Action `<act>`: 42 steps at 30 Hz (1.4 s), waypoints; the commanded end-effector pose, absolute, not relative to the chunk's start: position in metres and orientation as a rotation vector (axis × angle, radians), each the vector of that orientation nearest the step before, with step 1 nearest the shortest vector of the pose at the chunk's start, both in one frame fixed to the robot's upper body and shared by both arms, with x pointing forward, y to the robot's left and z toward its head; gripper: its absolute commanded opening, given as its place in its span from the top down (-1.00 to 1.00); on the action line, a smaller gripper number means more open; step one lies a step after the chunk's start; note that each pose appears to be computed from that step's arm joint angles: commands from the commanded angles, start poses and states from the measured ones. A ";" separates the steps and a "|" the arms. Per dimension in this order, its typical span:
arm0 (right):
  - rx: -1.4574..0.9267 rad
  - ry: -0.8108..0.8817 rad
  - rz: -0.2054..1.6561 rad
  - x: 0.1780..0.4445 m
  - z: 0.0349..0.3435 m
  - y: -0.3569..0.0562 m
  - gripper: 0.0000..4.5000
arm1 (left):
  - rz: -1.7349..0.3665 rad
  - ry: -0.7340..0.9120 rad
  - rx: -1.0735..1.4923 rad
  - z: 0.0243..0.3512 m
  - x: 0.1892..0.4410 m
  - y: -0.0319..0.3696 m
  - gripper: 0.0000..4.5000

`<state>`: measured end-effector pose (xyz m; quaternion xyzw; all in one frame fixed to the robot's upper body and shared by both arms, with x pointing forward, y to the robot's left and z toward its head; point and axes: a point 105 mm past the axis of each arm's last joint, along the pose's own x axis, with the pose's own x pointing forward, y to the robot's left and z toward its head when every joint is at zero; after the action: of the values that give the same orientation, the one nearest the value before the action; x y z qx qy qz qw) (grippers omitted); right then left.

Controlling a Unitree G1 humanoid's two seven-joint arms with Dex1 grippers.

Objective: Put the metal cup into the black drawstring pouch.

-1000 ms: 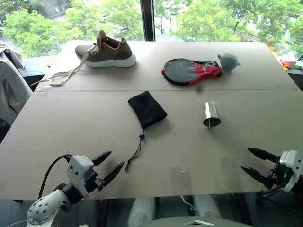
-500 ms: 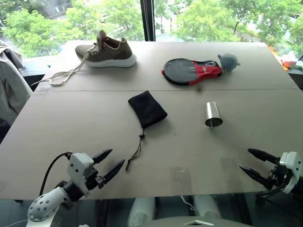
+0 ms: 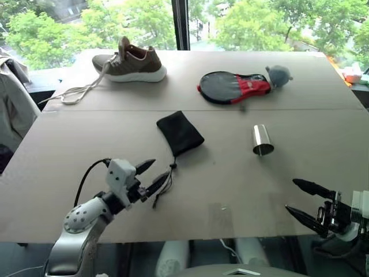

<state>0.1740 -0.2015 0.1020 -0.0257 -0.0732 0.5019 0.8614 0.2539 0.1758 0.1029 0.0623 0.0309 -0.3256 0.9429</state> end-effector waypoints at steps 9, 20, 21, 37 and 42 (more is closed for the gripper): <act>-0.140 -0.191 1.061 0.173 0.106 -0.189 -0.64 | -0.697 -0.057 0.405 0.125 0.278 0.126 -0.44; -0.124 -0.187 1.038 0.177 0.107 -0.188 -0.64 | -0.504 -0.036 0.602 0.112 0.300 0.125 -0.44; -0.124 -0.186 1.037 0.177 0.107 -0.188 -0.64 | -0.480 -0.037 0.604 0.113 0.303 0.127 -0.44; -0.131 -0.190 1.019 0.181 0.106 -0.192 -0.64 | -0.385 -0.014 0.670 0.108 0.314 0.139 -0.44; -0.132 -0.192 1.016 0.181 0.105 -0.193 -0.64 | -0.369 0.006 0.685 0.104 0.318 0.145 -0.44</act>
<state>0.1819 -0.1911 0.0995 -0.0541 -0.0772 0.4892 0.8671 0.3161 0.1396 0.1007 0.3242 0.0085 -0.1920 0.9263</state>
